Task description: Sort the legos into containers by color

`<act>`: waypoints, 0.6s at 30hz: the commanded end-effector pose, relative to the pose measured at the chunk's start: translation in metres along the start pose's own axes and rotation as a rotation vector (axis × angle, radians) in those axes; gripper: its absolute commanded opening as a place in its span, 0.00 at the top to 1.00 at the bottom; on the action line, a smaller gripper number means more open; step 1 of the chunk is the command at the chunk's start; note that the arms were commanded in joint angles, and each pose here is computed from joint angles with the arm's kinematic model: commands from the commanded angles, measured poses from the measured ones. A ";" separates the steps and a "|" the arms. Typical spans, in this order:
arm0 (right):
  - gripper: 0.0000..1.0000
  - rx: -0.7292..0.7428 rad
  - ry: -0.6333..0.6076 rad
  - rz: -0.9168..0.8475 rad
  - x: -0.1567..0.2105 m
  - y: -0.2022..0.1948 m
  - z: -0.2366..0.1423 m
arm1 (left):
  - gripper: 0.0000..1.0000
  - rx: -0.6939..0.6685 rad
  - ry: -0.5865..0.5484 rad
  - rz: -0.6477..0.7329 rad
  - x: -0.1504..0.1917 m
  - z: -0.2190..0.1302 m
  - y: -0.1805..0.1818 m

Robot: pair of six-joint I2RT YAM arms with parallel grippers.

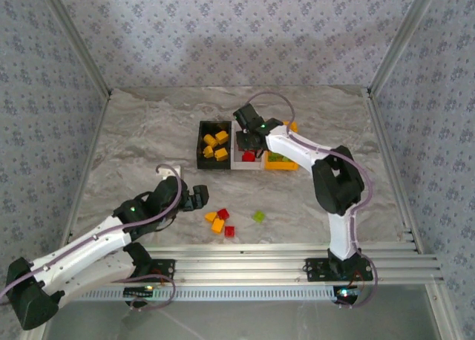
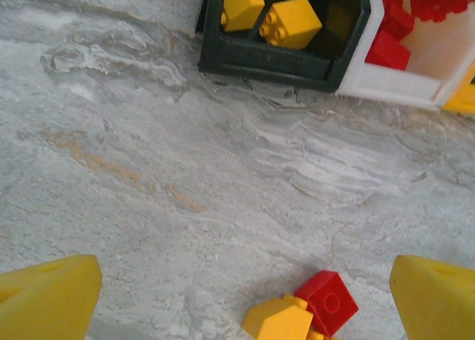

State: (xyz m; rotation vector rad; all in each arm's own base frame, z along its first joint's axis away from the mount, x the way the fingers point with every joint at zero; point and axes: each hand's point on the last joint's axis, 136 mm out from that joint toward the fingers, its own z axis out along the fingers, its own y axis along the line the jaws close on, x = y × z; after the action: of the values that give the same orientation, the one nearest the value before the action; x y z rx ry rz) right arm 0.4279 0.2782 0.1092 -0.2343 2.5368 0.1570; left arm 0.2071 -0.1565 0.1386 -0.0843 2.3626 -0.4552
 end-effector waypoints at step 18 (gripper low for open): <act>0.24 -0.100 -0.133 0.094 0.031 -0.014 -0.090 | 0.18 0.163 0.347 0.255 0.071 0.038 -0.063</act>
State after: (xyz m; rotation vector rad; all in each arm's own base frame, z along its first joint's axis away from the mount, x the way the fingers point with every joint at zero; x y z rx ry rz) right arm 0.3676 0.2534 0.1678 -0.1902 2.4088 0.3005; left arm 0.1786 -0.2131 0.0758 0.2720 2.6380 -0.5039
